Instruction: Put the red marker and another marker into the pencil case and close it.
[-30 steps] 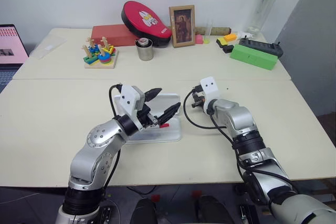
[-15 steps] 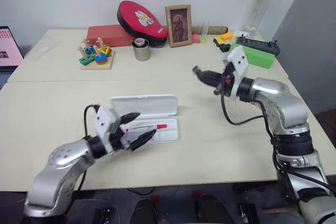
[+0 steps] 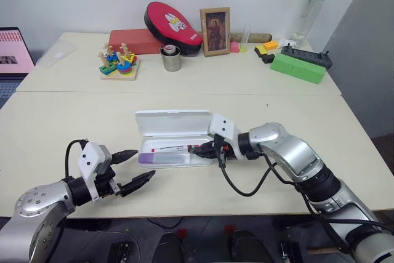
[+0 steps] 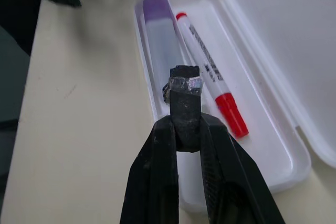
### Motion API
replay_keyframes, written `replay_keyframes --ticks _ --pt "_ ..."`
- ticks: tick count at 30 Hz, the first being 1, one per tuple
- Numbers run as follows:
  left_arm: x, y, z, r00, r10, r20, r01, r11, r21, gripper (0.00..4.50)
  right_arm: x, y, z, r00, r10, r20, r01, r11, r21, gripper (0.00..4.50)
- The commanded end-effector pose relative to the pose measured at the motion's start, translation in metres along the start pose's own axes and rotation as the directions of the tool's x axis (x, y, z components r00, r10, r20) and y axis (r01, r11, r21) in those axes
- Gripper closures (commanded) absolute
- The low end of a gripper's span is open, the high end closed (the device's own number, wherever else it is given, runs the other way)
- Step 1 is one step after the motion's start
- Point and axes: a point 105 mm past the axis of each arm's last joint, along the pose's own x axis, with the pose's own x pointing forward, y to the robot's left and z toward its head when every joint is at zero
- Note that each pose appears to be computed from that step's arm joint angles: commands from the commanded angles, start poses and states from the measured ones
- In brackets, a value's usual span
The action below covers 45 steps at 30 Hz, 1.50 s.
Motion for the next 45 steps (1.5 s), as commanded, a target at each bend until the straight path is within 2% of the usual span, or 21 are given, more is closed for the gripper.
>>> replay_keyframes --ticks 1,5,7,8,9,11,18,20,22,25,31,33,37,41,45 --pt "0.000 -0.002 0.013 0.999 0.003 0.033 -0.005 0.999 0.043 0.00 0.003 0.000 -0.007 1.000 -0.008 -0.026 0.007 1.000 -0.020 4.26" --pt "0.001 -0.004 0.015 0.999 0.005 0.040 -0.006 0.999 0.041 0.00 0.001 -0.003 -0.012 0.999 -0.017 -0.039 0.017 1.000 -0.014 4.26" --pt "0.002 -0.005 0.015 0.999 0.004 0.042 -0.006 0.999 0.041 0.00 0.000 -0.003 -0.010 0.999 -0.017 -0.031 0.017 1.000 -0.015 3.56" --pt "0.003 -0.005 0.015 0.999 0.004 0.043 -0.005 0.999 0.040 0.00 -0.001 -0.004 -0.010 0.999 -0.017 -0.028 0.017 1.000 -0.015 3.46" --pt "0.003 -0.005 0.016 0.999 0.003 0.044 -0.004 0.999 0.041 0.00 -0.001 -0.004 -0.008 1.000 -0.017 -0.021 0.017 1.000 -0.015 3.05" --pt "0.004 -0.005 0.017 0.999 0.002 0.047 -0.004 0.999 0.042 0.00 -0.001 -0.003 -0.004 1.000 -0.016 -0.005 0.016 1.000 -0.015 2.52" --pt "0.009 -0.004 0.021 0.998 0.001 0.062 -0.004 0.999 0.045 0.00 -0.005 -0.004 0.009 0.999 -0.010 0.044 0.011 1.000 -0.024 0.89" --pt "0.011 -0.004 0.024 0.997 0.005 0.078 -0.008 0.999 0.044 0.00 -0.011 -0.002 0.025 0.994 0.015 0.111 -0.012 0.999 -0.031 0.47" --pt "0.013 -0.003 0.029 0.994 0.014 0.108 -0.018 0.999 0.030 0.00 -0.023 0.002 0.053 0.970 0.062 0.235 -0.055 0.998 -0.035 0.09" --pt "0.015 0.001 0.038 0.985 0.052 0.165 -0.051 0.999 -0.013 0.00 -0.041 -0.019 0.097 0.918 -0.005 0.397 -0.005 1.000 0.024 0.09" --pt "0.018 0.018 0.059 0.945 0.172 0.277 -0.148 0.983 -0.106 0.00 -0.043 -0.079 0.119 0.894 -0.262 0.365 0.207 0.961 0.183 0.09" --pt "0.019 0.021 0.070 0.925 0.200 0.324 -0.165 0.977 -0.132 0.00 -0.038 -0.095 0.117 0.888 -0.334 0.315 0.274 0.936 0.220 0.44" --pt "0.017 0.026 0.086 0.891 0.242 0.383 -0.195 0.968 -0.157 0.00 -0.023 -0.102 0.109 0.899 -0.364 0.246 0.320 0.926 0.201 1.24" --pt "0.014 0.025 0.098 0.871 0.242 0.428 -0.177 0.966 -0.186 0.00 -0.015 -0.103 0.103 0.905 -0.369 0.213 0.334 0.924 0.184 2.25" --pt "0.012 0.020 0.096 0.889 0.210 0.407 -0.150 0.973 -0.174 0.00 -0.010 -0.096 0.097 0.923 -0.336 0.186 0.309 0.938 0.157 3.14"
